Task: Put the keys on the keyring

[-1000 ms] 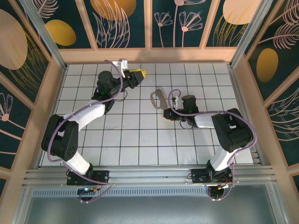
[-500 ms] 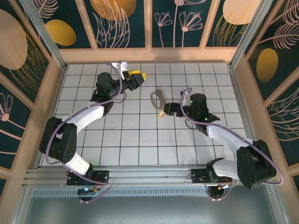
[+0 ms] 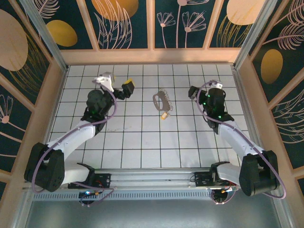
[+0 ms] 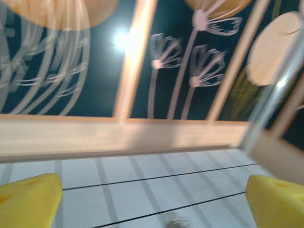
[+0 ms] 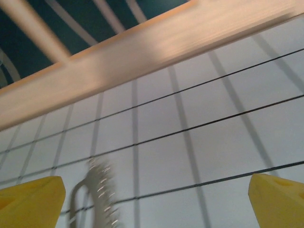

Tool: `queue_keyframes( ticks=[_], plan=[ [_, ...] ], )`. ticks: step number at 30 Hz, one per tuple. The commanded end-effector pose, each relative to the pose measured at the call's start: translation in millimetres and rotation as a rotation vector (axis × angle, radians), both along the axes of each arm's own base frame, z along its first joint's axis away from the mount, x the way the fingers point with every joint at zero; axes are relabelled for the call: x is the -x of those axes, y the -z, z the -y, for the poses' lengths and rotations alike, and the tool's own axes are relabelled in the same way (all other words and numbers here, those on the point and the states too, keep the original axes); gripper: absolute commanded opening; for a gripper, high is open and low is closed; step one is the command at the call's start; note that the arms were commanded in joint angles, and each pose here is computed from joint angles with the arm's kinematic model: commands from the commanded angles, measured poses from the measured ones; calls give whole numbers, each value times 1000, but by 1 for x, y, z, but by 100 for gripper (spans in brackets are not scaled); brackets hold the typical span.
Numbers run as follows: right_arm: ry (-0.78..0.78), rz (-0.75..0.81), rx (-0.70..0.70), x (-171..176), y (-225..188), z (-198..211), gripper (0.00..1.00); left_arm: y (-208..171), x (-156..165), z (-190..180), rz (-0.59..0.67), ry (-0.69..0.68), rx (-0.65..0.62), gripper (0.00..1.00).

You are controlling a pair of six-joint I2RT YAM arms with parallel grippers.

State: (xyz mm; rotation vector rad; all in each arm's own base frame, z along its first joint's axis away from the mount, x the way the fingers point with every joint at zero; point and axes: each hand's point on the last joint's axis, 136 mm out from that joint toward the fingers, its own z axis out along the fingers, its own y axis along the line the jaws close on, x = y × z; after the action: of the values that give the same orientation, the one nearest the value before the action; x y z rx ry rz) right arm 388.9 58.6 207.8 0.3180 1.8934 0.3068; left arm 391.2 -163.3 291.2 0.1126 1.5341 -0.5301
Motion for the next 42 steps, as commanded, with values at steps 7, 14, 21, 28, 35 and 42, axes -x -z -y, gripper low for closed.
queue_keyframes(
  ticks=[7,14,21,28,35,42],
  plan=[
    [174,152,218,-7,-10,46,99,25,16,-114,83,-445,-147,99],
    [195,156,302,-5,13,63,99,96,28,-163,-39,-581,-218,99],
    [225,161,311,7,43,84,99,117,32,-184,-68,-612,-231,99],
    [117,219,316,18,51,75,99,141,25,-168,-62,-508,-261,99],
    [-10,254,329,24,74,56,99,152,20,-168,-82,-458,-247,99],
    [-36,208,265,11,85,63,99,155,14,-178,-117,-510,-229,99]
  ],
)
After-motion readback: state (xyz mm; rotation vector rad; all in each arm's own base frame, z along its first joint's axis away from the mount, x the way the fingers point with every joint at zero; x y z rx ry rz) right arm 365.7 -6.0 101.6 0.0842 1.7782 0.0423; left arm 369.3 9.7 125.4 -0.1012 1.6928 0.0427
